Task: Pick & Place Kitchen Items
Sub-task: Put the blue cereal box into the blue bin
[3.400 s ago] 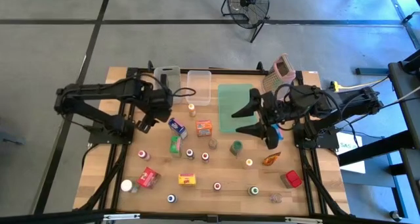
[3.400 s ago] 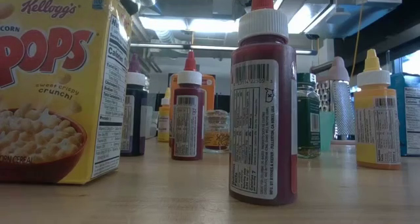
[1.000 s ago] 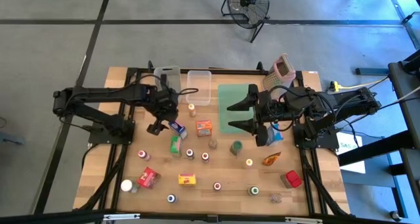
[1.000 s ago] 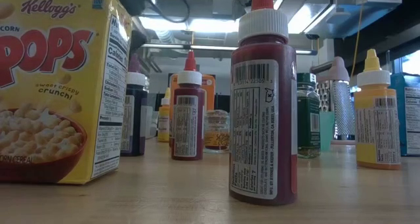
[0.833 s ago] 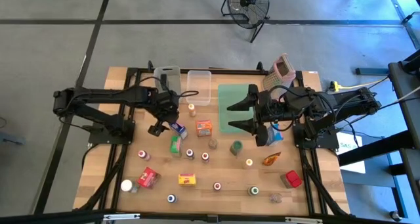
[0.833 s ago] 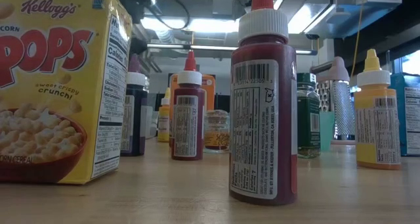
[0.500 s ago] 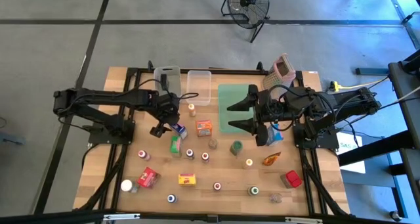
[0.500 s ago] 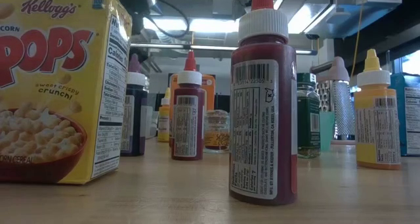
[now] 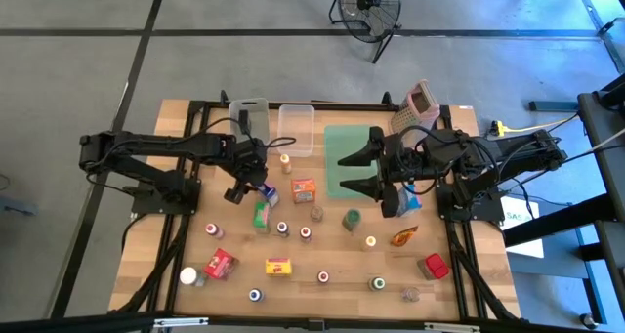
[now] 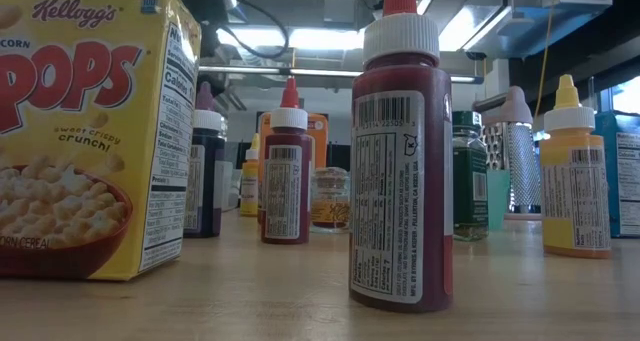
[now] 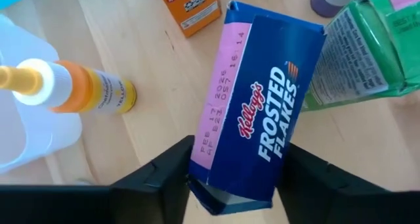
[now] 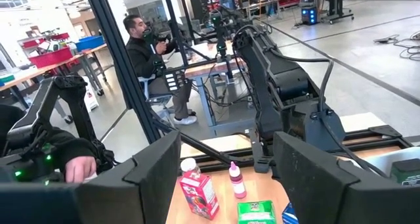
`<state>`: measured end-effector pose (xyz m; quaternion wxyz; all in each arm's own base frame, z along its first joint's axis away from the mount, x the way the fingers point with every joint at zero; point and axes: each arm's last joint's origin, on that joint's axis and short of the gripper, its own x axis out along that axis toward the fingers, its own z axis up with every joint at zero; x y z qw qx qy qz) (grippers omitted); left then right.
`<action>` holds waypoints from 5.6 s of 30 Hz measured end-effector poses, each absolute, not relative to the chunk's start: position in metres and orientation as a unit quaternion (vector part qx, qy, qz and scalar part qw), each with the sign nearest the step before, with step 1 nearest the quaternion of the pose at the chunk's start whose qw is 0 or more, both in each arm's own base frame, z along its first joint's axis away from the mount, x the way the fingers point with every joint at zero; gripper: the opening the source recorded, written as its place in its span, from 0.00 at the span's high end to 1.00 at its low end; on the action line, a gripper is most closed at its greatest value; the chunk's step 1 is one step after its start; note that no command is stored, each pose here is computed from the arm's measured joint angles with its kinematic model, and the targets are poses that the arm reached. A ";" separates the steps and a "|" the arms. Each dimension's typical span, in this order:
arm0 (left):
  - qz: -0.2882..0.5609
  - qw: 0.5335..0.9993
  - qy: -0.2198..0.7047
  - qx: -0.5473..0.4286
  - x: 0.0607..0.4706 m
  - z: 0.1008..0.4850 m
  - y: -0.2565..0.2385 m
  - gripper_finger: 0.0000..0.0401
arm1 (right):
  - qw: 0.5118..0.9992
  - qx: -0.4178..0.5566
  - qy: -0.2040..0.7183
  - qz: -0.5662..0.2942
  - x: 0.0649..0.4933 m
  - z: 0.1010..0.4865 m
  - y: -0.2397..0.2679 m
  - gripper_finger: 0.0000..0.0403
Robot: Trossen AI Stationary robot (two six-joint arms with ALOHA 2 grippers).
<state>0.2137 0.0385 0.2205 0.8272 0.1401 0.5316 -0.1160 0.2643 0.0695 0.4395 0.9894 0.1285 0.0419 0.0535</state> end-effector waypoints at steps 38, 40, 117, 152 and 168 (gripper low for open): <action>0.083 0.938 0.326 -0.080 0.214 0.446 0.033 0.81 | 0.996 0.056 0.070 -0.012 0.291 0.422 0.046 0.14; 0.083 0.941 0.317 -0.089 0.220 0.446 0.033 0.81 | 0.997 0.047 0.065 -0.019 0.294 0.422 0.041 0.14; 0.051 0.939 0.330 -0.084 0.273 0.425 0.021 0.81 | 0.990 0.057 0.126 -0.025 0.345 0.377 0.003 0.50; 0.045 0.940 0.330 -0.070 0.273 0.424 0.021 0.81 | 0.991 0.044 0.123 -0.021 0.345 0.378 0.004 0.72; 0.039 0.941 0.331 -0.055 0.273 0.425 0.021 0.78 | 0.991 0.045 0.123 -0.012 0.345 0.378 0.004 0.73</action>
